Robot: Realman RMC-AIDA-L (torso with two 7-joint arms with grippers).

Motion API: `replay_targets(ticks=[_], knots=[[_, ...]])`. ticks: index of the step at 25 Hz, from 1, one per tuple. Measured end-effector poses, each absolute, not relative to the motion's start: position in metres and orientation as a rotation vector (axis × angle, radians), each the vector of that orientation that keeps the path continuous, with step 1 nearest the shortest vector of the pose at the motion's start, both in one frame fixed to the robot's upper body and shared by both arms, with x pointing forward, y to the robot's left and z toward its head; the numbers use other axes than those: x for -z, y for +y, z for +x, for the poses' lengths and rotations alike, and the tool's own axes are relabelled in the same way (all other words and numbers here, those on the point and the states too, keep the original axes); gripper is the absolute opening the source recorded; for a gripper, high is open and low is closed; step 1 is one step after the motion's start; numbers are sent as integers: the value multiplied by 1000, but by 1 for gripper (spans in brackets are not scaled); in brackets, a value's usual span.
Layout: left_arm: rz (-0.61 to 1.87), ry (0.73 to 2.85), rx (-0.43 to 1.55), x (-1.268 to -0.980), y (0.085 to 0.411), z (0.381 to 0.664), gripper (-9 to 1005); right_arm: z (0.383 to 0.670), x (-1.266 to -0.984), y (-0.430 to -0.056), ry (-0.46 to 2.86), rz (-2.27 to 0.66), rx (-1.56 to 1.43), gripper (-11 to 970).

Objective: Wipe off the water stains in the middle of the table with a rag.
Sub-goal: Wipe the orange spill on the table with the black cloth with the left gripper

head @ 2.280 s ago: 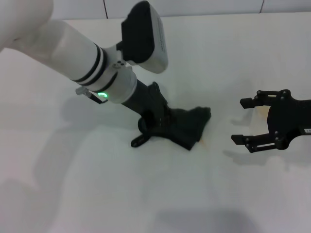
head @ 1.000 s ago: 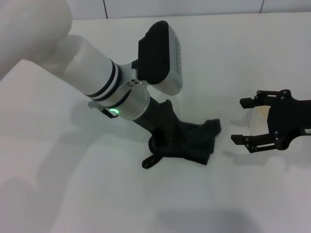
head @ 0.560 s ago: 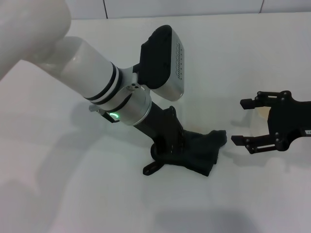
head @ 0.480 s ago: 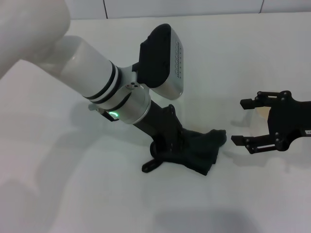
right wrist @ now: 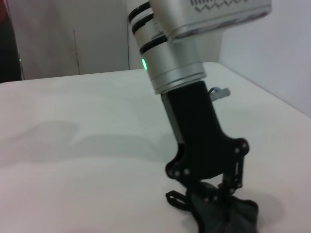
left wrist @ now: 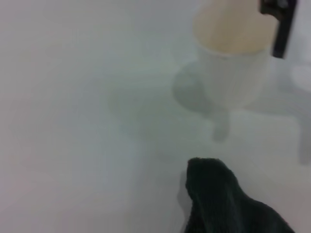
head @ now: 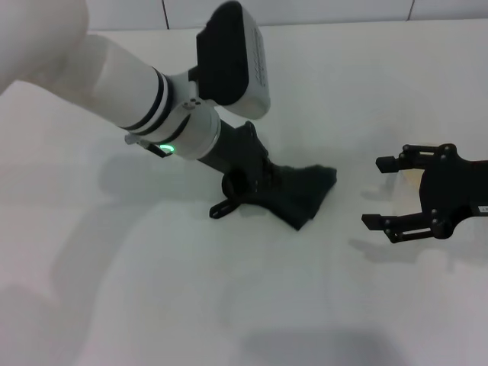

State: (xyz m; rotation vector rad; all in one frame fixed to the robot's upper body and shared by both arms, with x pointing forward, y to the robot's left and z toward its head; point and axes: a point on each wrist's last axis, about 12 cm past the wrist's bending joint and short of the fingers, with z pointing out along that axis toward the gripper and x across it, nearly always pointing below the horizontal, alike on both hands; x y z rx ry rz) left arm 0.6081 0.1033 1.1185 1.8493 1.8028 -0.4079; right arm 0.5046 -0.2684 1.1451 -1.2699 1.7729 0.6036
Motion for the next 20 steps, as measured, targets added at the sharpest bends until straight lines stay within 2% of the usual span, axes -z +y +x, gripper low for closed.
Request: replay_targets(ticks=[11, 20], knots=[[1771, 1783, 340, -1121, 102, 618, 59, 504, -1145, -268, 1768, -1272, -612, 857], [1872, 1744, 400, -1108, 85, 599, 60, 503, -1145, -268, 1766, -1269, -617, 856]])
